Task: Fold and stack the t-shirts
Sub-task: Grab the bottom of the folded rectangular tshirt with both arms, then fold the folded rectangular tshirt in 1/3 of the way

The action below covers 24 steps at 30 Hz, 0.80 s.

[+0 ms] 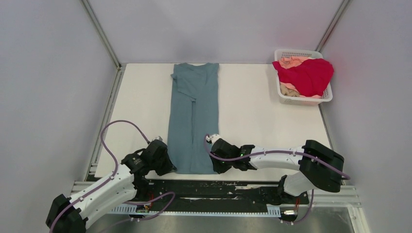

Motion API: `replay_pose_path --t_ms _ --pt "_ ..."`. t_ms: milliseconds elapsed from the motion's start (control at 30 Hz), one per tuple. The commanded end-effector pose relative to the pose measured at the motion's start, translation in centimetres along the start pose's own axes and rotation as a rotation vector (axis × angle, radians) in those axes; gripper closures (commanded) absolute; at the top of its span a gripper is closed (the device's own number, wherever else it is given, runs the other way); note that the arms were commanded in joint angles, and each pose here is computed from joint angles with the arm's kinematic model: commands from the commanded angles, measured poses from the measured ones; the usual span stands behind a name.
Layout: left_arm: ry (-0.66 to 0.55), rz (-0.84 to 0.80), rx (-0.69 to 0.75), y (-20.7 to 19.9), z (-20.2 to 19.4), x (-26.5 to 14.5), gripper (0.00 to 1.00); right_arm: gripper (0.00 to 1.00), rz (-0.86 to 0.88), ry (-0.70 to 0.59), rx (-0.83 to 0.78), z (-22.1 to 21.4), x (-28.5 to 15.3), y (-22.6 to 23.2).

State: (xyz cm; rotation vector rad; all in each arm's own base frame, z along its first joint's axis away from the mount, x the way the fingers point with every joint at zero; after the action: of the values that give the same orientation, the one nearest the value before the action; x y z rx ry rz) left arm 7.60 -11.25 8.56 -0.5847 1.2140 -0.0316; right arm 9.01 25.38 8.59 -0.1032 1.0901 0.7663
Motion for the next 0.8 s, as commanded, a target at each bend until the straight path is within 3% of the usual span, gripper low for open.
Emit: replay_pose_path --t_ms 0,100,300,533,767 --pt "-0.034 -0.073 0.049 -1.3 0.7 -0.1 1.00 0.91 -0.087 0.027 0.019 -0.6 0.4 -0.7" --pt "-0.135 -0.144 0.083 -3.2 2.3 -0.7 1.00 0.96 -0.094 -0.058 0.043 2.1 -0.1 0.0" --pt "-0.356 -0.223 0.168 -7.9 7.8 -2.5 1.00 0.95 -0.145 -0.232 0.093 8.9 -1.5 -1.2" --pt "-0.435 -0.191 0.143 -10.3 15.8 -1.5 1.00 0.95 -0.225 -0.365 0.119 16.9 -1.4 -3.7" --pt "-0.503 -0.199 0.109 -11.9 22.6 -0.3 1.00 0.95 -0.310 -0.403 0.103 22.3 0.1 -7.4"
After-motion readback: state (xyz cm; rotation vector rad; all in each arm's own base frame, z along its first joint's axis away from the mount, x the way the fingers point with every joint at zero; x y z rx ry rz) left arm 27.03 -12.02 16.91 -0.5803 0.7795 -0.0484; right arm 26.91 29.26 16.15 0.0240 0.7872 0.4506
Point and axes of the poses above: each gripper's point midway between its finger pads, its own x axis out along the fingers, its own y axis along the line the jaws close on, z = x × y, the point moved 8 cm from there along -x, back along the fingers, and after that the axes turned 1 degree about x, right-handed, at the moved point
